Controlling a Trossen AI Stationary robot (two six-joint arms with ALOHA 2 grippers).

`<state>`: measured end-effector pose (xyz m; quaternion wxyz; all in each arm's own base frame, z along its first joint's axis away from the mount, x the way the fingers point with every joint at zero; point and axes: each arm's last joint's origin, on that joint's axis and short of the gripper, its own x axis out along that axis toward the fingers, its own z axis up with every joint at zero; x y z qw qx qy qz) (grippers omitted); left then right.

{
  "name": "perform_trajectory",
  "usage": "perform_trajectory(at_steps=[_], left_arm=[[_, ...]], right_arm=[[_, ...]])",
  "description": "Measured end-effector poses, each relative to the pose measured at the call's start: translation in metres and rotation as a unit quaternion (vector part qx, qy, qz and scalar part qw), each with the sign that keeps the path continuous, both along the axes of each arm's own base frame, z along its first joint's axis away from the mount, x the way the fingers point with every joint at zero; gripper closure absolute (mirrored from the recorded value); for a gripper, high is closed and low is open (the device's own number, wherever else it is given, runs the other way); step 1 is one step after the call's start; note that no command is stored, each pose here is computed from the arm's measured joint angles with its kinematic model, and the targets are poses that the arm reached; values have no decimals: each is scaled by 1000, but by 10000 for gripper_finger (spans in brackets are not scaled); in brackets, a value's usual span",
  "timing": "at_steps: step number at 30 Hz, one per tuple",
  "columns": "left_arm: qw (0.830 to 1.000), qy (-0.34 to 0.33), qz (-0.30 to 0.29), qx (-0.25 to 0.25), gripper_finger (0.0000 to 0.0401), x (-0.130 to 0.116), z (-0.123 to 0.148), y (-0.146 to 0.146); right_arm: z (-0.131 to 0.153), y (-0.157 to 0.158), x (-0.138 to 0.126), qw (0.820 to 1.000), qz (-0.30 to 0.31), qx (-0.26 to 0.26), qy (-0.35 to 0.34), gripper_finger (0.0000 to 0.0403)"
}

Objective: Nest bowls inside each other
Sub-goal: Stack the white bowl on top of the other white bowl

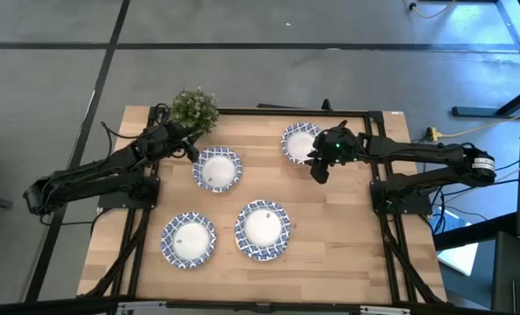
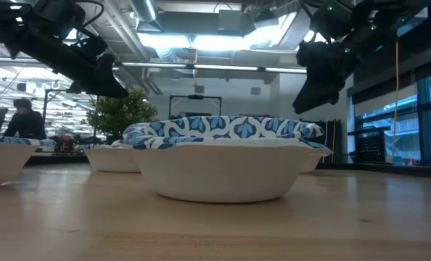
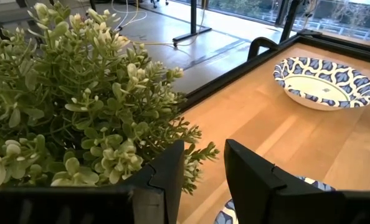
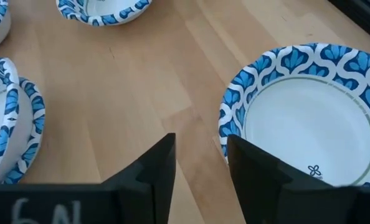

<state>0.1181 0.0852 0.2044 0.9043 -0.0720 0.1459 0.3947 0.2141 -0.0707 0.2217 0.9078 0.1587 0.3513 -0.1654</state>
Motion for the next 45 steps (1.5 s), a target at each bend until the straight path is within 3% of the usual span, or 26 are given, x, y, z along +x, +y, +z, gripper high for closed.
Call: perform_trajectory(at_steps=[11,18,45], left_arm=[[1000,0,0,0,291,0,0,0],[1000,0,0,0,291,0,0,0],[1000,-1,0,-1,291,0,0,0]], right_arm=[[-1,0,-1,1000,6,-6,7,210],[-1,-2,-2,998,-56,-8,9,181],[0,-2,-1,999,-42,-17,8,163]])
